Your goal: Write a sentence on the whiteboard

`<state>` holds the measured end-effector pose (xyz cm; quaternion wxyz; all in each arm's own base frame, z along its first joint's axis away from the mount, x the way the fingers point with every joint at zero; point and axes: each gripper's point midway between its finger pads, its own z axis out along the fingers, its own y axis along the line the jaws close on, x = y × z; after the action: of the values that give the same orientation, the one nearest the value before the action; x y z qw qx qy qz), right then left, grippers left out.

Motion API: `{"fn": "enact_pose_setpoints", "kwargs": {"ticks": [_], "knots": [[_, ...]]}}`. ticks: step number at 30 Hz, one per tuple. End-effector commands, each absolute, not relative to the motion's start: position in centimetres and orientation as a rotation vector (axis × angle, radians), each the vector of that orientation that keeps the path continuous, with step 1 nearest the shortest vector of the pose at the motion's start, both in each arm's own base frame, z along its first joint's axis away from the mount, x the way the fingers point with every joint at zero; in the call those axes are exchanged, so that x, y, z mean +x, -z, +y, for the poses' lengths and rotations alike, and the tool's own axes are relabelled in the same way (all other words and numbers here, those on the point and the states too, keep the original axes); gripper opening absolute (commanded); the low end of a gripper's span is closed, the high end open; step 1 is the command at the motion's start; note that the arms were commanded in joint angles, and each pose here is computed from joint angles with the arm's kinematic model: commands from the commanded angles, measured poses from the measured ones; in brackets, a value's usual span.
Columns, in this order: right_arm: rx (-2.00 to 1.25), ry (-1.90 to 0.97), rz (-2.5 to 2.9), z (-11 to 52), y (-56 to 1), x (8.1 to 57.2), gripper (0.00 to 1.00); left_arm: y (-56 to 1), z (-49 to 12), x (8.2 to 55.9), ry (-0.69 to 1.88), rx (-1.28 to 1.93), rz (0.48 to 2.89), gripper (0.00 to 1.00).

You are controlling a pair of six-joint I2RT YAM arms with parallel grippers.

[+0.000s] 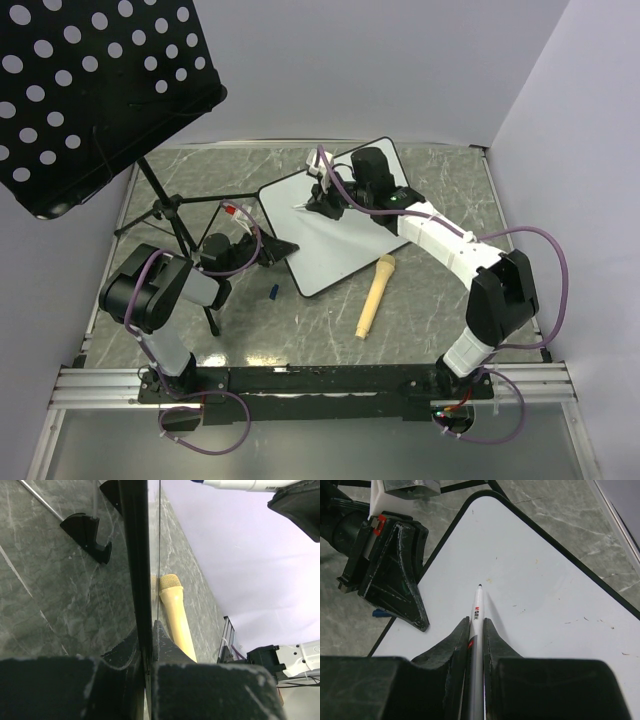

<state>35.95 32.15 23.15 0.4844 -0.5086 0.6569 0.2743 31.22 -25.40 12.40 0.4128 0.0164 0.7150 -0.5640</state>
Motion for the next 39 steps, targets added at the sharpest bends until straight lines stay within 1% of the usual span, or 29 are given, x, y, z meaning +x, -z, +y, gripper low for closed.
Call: {"fn": "enact_pose_setpoints", "kwargs": {"ticks": [1,16,39], "knots": [[-1.223,-0.662,1.546,33.3,-25.1,36.8,0.00,-16.9,-26.2,31.2,1.437,0.199,1.594,0.01],[-1.241,-0.674,1.575,34.6,-24.2,37.4,0.00,-16.8,-26.4,31.1,1.436,0.207,1.598,0.01],[-1.336,-0.723,1.591,33.2,-22.2,33.7,0.00,-17.1,-26.3,31.6,1.408,0.211,1.595,0.01]]}}
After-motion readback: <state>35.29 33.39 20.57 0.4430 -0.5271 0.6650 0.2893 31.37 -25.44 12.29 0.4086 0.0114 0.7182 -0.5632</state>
